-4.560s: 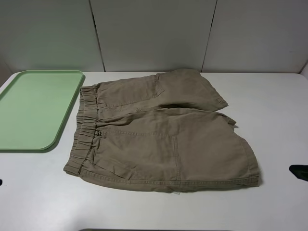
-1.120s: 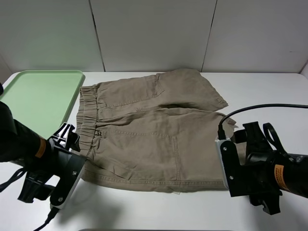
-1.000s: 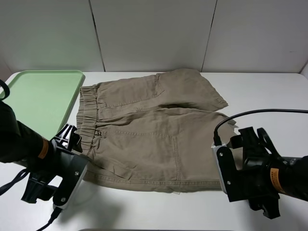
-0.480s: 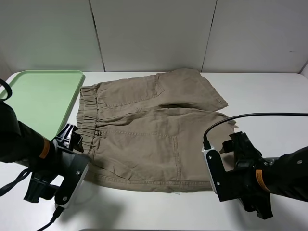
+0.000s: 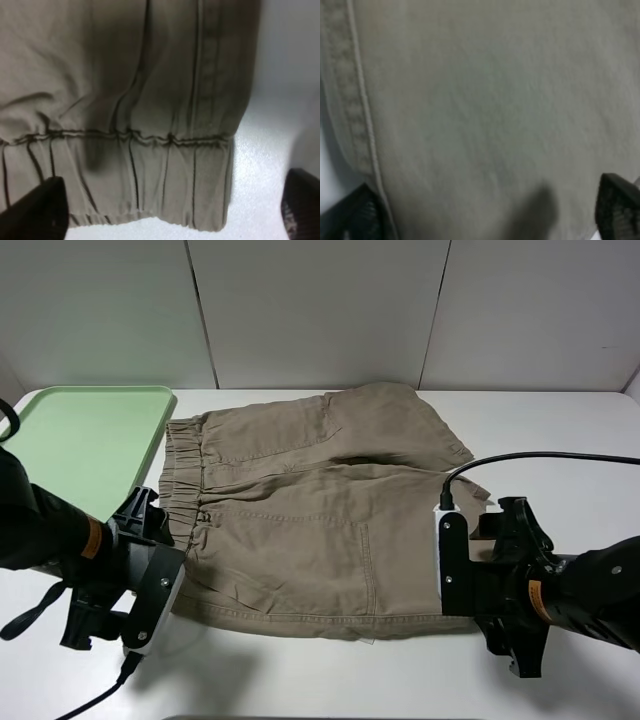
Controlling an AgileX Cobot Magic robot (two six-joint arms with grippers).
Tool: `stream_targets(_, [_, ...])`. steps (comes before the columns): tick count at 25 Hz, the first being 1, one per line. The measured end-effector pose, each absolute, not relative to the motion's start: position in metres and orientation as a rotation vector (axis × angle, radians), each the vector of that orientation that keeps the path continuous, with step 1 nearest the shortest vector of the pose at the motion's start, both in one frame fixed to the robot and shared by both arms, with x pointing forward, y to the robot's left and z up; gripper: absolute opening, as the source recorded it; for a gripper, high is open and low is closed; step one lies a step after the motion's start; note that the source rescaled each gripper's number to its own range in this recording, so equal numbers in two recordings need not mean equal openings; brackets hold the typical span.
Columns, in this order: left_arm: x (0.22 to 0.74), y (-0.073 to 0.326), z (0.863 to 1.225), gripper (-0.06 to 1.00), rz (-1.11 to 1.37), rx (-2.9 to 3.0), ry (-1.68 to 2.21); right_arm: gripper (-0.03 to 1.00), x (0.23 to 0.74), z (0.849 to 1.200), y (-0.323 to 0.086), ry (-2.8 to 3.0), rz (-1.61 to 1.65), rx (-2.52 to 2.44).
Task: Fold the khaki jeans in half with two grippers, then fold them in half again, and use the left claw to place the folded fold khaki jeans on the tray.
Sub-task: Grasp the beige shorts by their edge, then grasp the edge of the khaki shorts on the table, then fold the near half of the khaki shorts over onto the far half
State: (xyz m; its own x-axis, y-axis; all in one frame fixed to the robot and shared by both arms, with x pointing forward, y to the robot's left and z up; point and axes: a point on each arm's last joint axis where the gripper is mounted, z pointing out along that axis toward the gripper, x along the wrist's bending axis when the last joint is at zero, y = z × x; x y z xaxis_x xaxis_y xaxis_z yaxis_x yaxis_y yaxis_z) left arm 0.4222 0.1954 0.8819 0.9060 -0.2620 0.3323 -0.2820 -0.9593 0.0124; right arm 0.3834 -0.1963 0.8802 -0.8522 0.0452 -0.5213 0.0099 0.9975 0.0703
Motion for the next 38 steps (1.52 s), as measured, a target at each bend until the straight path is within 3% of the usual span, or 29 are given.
stream_targets(4, [0.422, 0.196, 0.882, 0.7, 0.507, 3.014, -0.428, 0.61, 0.383, 0.88, -0.196, 2.59, 0.093, 0.056])
stream_targets(7, [0.422, 0.197, 0.882, 0.63, 0.499, 3.022, -0.427, 0.35, 0.383, 0.88, -0.196, 2.597, 0.101, 0.058])
stream_targets(10, [0.421, 0.197, 0.881, 0.59, 0.491, 3.031, -0.426, 0.18, 0.382, 0.88, -0.195, 2.606, 0.111, 0.056])
stream_targets(14, [0.42, 0.198, 0.88, 0.59, 0.475, 3.042, -0.424, 0.13, 0.382, 0.879, -0.195, 2.607, 0.112, 0.055])
stream_targets(24, [0.425, 0.192, 0.865, 0.57, 0.423, 3.038, -0.428, 0.12, 0.382, 0.879, -0.195, 2.609, 0.116, 0.054])
stream_targets(26, [0.426, 0.192, 0.864, 0.49, 0.423, 3.037, -0.427, 0.12, 0.382, 0.879, -0.195, 2.609, 0.116, 0.054])
stream_targets(31, [0.426, 0.192, 0.863, 0.04, 0.409, 3.046, -0.406, 0.08, 0.382, 0.879, -0.195, 2.61, 0.117, 0.054])
stream_targets(33, [0.426, 0.192, 0.863, 0.03, 0.406, 3.05, -0.399, 0.0, 0.382, 0.88, -0.195, 2.603, 0.11, 0.056])
stream_targets(38, [0.425, 0.193, 0.863, 0.03, 0.402, 3.054, -0.386, 0.0, 0.392, 0.886, -0.19, 2.561, 0.119, 0.148])
